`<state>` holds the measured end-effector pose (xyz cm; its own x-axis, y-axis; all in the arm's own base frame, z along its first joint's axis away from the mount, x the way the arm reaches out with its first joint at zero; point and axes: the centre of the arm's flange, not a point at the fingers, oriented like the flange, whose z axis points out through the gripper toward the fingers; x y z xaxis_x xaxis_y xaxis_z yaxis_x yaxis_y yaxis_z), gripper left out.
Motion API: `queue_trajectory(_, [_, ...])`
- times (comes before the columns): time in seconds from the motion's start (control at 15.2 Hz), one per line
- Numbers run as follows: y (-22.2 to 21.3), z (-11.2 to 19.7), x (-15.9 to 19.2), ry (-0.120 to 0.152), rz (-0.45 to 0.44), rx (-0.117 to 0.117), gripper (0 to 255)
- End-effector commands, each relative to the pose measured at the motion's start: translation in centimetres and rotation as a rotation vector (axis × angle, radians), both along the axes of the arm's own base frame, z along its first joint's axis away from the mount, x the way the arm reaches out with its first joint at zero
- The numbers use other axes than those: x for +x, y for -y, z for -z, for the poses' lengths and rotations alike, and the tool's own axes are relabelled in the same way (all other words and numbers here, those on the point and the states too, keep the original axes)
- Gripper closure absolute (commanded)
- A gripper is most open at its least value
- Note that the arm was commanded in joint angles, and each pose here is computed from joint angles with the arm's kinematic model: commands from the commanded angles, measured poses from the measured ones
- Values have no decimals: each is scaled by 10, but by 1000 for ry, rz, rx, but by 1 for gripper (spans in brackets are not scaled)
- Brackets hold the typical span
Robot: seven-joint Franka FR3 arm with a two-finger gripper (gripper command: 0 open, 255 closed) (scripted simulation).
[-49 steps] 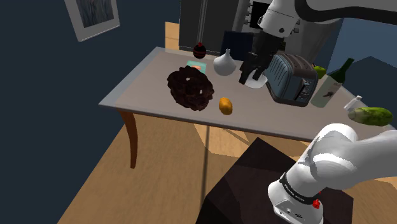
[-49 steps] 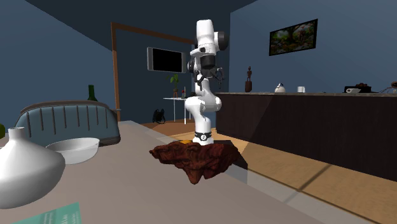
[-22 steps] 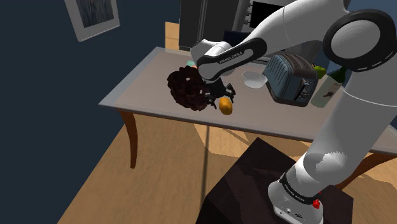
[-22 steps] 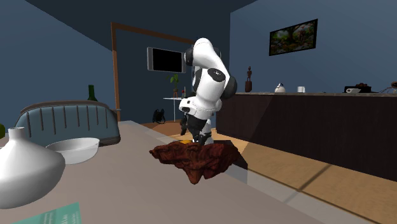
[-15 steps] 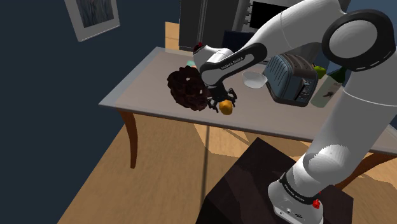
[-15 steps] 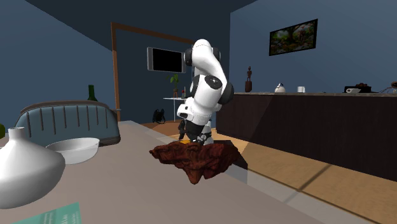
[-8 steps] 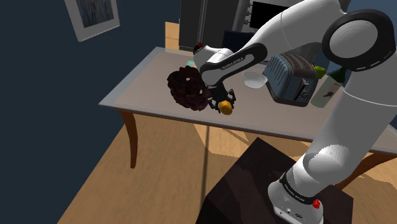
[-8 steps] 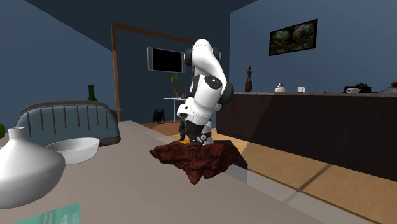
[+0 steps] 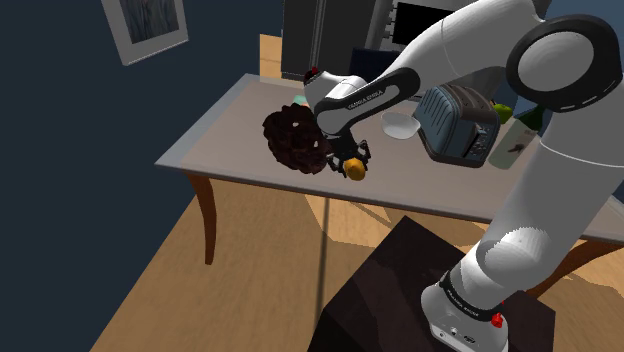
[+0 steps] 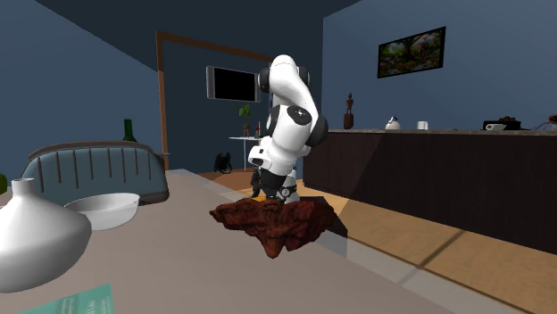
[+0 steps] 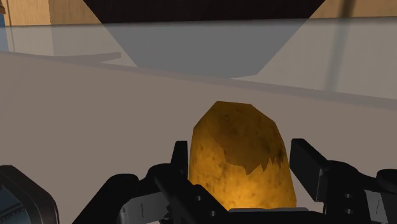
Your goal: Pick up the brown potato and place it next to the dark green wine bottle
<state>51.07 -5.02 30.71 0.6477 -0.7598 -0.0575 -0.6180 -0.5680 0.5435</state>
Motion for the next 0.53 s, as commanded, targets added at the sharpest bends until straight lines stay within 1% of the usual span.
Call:
queue_trajectory(0.0, [0,-5,0,0,-1,1,255])
queue_trajectory(0.46, [0,-42,0,0,-1,1,255])
